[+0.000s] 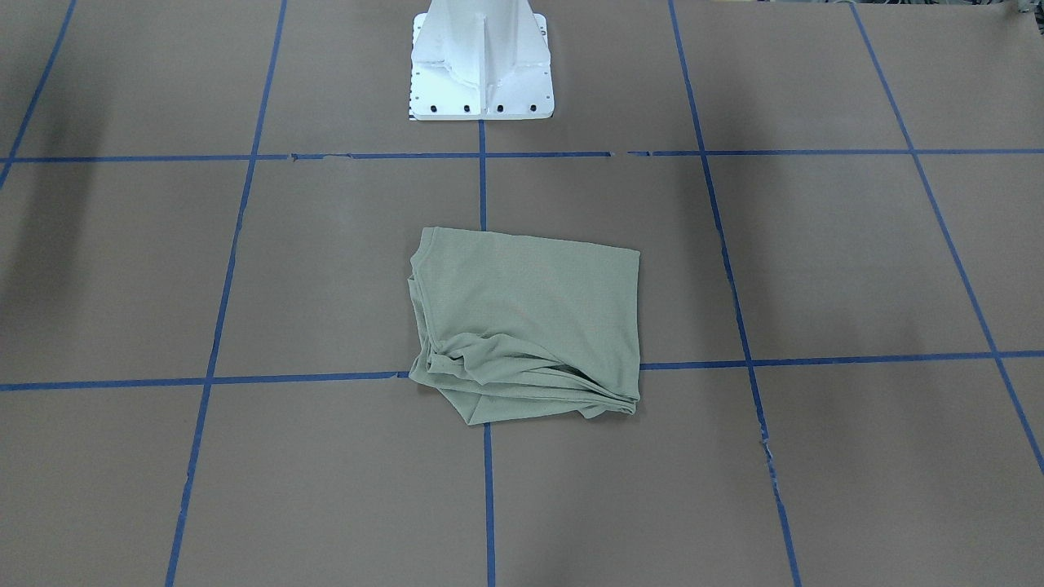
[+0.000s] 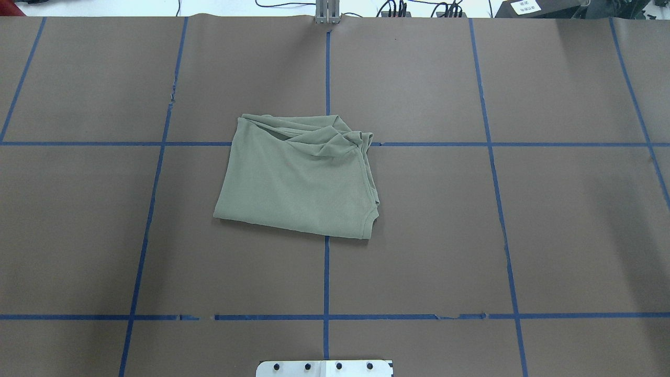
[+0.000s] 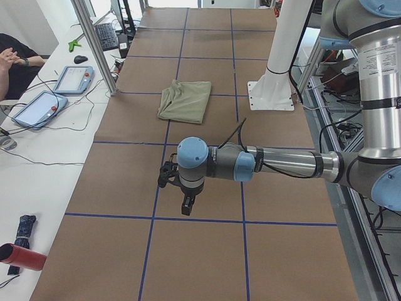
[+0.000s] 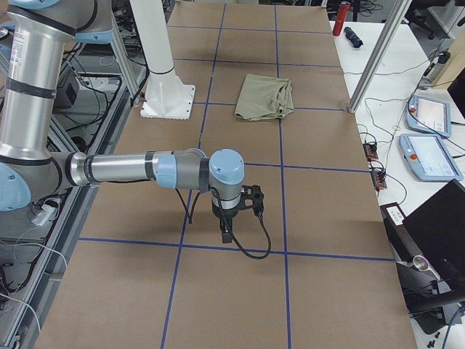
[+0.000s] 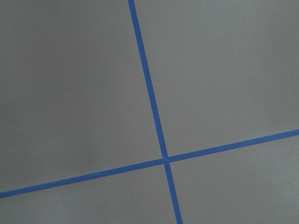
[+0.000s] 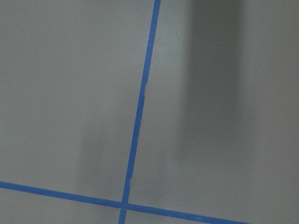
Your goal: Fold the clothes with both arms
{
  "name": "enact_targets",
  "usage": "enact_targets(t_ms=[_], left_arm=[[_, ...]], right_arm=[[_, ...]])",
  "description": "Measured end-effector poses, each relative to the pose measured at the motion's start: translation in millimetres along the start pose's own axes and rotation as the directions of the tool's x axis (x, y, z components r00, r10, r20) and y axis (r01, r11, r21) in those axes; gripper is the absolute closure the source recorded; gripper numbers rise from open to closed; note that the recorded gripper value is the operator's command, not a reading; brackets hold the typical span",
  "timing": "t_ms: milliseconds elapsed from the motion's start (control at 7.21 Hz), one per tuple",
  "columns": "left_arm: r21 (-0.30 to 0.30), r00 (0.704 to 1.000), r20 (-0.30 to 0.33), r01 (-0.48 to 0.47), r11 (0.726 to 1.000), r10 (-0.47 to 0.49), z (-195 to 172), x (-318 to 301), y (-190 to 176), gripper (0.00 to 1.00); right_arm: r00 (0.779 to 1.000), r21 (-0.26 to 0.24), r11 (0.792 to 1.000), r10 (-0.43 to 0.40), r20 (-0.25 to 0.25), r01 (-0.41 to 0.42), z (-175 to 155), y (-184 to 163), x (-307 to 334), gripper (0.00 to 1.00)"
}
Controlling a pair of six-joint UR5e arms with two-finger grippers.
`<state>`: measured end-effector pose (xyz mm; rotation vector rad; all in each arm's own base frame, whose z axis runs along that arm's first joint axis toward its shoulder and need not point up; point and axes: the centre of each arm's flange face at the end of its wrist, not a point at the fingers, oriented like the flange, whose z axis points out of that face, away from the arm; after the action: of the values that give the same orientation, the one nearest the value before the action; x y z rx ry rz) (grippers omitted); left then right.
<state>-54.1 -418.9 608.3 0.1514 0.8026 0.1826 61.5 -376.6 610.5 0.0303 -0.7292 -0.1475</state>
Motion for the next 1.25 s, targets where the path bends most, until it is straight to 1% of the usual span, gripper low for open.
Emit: enact_targets(t_ms=[1248], left_arm=[[0.018, 1.0, 0.012, -0.013, 1.0, 0.013, -9.3, 4.8, -2.0, 0.0]], right_arm=[[1.0, 0.01, 1.0, 0.006, -0.001, -0.006, -3.9, -0.1, 1.4, 0.0]])
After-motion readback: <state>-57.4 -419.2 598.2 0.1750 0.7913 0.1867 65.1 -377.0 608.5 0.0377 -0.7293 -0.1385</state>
